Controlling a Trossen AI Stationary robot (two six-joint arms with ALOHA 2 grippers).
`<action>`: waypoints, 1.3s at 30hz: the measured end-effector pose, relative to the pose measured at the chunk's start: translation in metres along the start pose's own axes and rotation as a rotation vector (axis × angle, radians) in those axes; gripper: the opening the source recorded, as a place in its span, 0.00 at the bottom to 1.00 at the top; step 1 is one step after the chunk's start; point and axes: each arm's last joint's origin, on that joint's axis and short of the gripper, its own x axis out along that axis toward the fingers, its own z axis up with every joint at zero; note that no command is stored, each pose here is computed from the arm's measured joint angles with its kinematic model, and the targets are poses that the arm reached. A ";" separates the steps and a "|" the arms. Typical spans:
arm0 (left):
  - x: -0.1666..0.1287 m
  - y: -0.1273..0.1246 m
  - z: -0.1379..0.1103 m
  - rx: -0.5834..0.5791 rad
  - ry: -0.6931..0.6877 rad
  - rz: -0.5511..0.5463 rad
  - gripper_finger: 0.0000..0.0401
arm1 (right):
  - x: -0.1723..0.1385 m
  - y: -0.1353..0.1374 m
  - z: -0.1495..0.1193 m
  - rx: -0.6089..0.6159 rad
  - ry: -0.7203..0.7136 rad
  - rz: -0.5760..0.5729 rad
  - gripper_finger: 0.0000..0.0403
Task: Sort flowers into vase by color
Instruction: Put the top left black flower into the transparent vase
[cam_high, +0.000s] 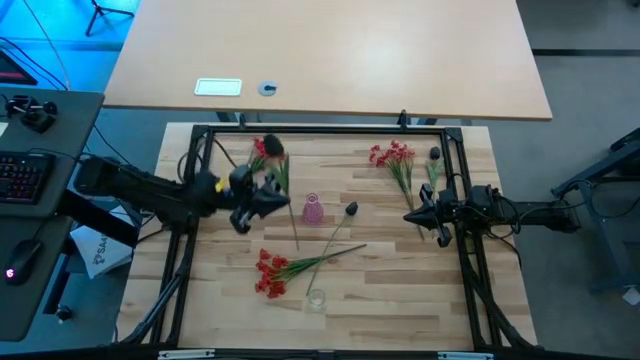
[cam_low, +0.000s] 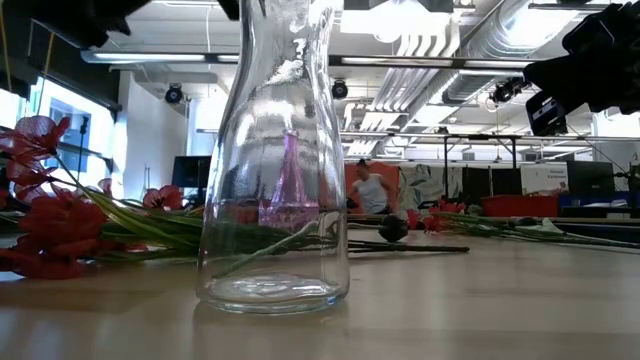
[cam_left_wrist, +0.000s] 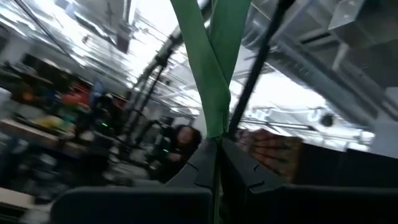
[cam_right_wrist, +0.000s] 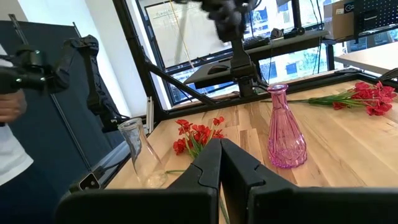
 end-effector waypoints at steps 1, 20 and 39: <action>0.001 -0.007 -0.005 -0.003 -0.005 -0.003 0.00 | 0.000 0.000 0.000 0.000 0.000 0.000 0.00; 0.056 -0.087 -0.104 0.102 0.088 0.130 0.00 | 0.000 0.000 0.000 0.000 0.000 0.000 0.00; 0.052 -0.086 -0.134 0.333 0.238 0.083 0.00 | 0.000 0.000 0.000 0.000 0.000 0.000 0.00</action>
